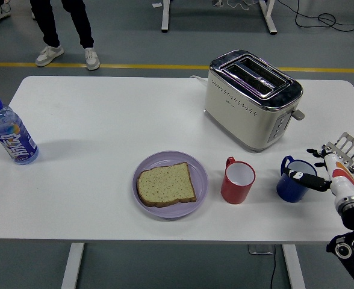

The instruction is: Pick up the cup,pour liquid into bread,place the cup on the desk

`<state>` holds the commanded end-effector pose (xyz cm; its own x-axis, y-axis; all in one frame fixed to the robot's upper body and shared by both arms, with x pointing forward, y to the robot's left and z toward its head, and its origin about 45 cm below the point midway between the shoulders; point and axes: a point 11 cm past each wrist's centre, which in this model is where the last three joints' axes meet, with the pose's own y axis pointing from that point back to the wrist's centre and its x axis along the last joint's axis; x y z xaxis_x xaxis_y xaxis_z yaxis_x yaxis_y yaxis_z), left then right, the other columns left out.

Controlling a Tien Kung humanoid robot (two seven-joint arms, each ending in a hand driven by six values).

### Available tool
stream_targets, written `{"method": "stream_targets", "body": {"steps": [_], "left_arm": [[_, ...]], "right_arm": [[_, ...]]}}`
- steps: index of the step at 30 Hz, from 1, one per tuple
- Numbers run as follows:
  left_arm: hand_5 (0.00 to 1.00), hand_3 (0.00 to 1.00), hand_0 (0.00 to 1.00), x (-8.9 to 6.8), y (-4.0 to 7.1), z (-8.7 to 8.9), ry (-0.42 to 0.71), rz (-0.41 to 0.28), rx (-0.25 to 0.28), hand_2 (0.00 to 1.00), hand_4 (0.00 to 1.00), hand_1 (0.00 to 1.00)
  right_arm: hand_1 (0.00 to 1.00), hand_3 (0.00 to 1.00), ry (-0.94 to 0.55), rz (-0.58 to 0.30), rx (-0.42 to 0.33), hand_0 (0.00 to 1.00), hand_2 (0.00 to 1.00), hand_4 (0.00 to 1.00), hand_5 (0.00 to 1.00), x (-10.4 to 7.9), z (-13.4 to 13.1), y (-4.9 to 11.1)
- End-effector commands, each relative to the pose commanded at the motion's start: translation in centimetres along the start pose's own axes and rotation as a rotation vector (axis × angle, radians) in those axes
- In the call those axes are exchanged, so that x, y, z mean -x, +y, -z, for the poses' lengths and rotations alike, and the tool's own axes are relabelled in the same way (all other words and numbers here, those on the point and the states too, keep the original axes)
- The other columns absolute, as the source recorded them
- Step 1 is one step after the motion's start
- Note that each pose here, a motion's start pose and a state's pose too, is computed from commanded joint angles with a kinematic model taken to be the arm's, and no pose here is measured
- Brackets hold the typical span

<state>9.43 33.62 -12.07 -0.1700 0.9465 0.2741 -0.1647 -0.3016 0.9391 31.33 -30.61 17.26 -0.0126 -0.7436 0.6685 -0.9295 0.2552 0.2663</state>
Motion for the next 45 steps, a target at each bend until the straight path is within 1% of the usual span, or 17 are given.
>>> {"method": "stream_targets", "body": {"steps": [2,7,15,22,23,33,45], "left_arm": [[0.998,0.558,0.689,0.0,0.0,0.0,0.000,0.000,0.000,0.704,0.253,0.699],[0.998,0.557,0.689,0.0,0.0,0.1,-0.006,-0.001,-0.002,0.704,0.250,0.699],[0.998,0.557,0.687,0.0,0.0,0.2,-0.012,-0.001,-0.005,0.704,0.252,0.699],[0.998,0.557,0.688,0.0,0.0,0.3,-0.008,0.000,-0.005,0.704,0.253,0.699],[0.998,0.558,0.688,-0.1,0.0,0.3,-0.007,0.000,-0.005,0.702,0.254,0.698],[0.998,0.556,0.688,0.0,0.0,0.0,0.001,0.000,0.002,0.702,0.252,0.698],[0.998,0.555,0.688,0.0,0.0,-0.1,0.002,0.001,0.002,0.701,0.254,0.697]], "right_arm": [[0.785,0.867,-0.010,-0.005,-0.004,0.908,0.888,0.998,0.449,0.0,0.0,0.0],[0.789,0.871,-0.064,-0.012,-0.016,0.914,0.891,0.998,0.449,0.8,-0.9,0.7],[0.792,0.870,-0.089,-0.041,-0.032,0.915,0.891,0.998,0.437,1.5,-1.5,1.1],[0.795,0.870,-0.084,-0.043,-0.031,0.917,0.891,0.998,0.431,2.0,-1.8,0.9],[0.794,0.870,-0.081,-0.043,-0.028,0.917,0.890,0.998,0.402,2.1,-1.8,0.9],[0.793,0.869,-0.063,-0.050,-0.007,0.917,0.890,0.998,0.403,2.9,-2.1,0.1],[0.789,0.866,-0.073,-0.051,0.008,0.914,0.883,0.998,0.389,3.6,-2.7,0.1]]}}
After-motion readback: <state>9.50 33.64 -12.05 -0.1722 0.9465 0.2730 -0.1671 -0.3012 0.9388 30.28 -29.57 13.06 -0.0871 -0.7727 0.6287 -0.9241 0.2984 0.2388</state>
